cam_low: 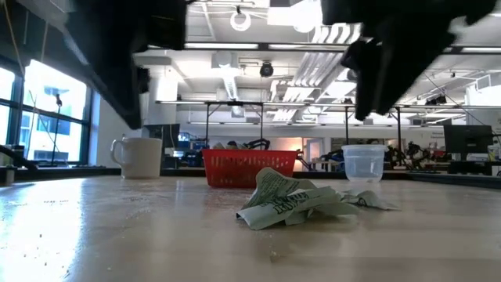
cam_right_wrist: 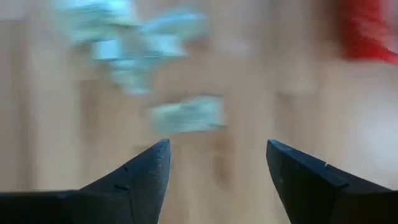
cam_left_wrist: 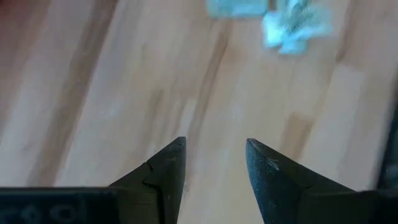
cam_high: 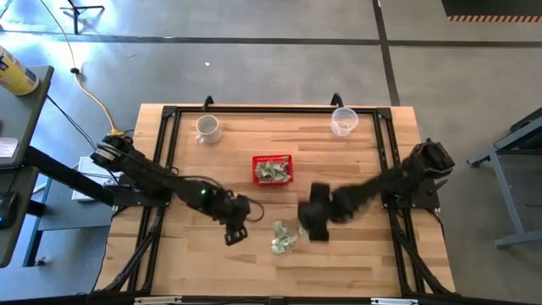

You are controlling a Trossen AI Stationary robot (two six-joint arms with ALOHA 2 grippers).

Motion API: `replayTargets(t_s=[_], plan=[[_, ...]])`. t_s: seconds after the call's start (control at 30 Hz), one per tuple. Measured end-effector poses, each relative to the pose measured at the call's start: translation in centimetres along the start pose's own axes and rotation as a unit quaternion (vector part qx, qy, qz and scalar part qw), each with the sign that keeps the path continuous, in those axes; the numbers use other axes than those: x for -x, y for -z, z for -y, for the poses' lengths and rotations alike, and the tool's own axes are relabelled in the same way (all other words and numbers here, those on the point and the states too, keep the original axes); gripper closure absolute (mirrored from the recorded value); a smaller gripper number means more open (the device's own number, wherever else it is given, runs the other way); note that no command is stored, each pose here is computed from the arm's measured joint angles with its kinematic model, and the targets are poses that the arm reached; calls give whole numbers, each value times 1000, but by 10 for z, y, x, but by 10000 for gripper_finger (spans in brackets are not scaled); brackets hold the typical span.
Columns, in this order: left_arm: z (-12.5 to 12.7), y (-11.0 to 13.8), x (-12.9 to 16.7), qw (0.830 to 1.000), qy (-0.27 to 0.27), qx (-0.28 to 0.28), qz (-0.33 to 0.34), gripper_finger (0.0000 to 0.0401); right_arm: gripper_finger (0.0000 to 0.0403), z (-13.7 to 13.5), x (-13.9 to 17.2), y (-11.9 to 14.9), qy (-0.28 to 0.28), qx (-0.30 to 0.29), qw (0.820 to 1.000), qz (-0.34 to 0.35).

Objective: Pick and place items into bin
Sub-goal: Put the stevia packet into the red bin

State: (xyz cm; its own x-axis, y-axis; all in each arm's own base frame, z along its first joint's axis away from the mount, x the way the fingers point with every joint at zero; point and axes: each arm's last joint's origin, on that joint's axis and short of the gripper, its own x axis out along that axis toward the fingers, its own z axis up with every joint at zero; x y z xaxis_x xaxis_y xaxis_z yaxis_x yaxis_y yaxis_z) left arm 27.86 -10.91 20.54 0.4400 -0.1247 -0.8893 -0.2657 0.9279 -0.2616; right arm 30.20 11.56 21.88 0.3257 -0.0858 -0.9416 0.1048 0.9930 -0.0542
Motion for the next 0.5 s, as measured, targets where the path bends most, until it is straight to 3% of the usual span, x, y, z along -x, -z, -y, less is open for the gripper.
replayTargets(t_s=[0.2, 0.3, 0.5], plan=[[-14, -14, -2, 995, 63, 65, -40, 201, 148, -52, -10, 13, 32, 161, 983, 85], [-12, -12, -2, 991, 73, 98, -56, 201, 148, -56, -22, 13, 52, 220, 971, 80], [21, 17, 12, 990, 90, 79, -74, 201, 148, -46, -46, 8, 25, 349, 936, 29]])
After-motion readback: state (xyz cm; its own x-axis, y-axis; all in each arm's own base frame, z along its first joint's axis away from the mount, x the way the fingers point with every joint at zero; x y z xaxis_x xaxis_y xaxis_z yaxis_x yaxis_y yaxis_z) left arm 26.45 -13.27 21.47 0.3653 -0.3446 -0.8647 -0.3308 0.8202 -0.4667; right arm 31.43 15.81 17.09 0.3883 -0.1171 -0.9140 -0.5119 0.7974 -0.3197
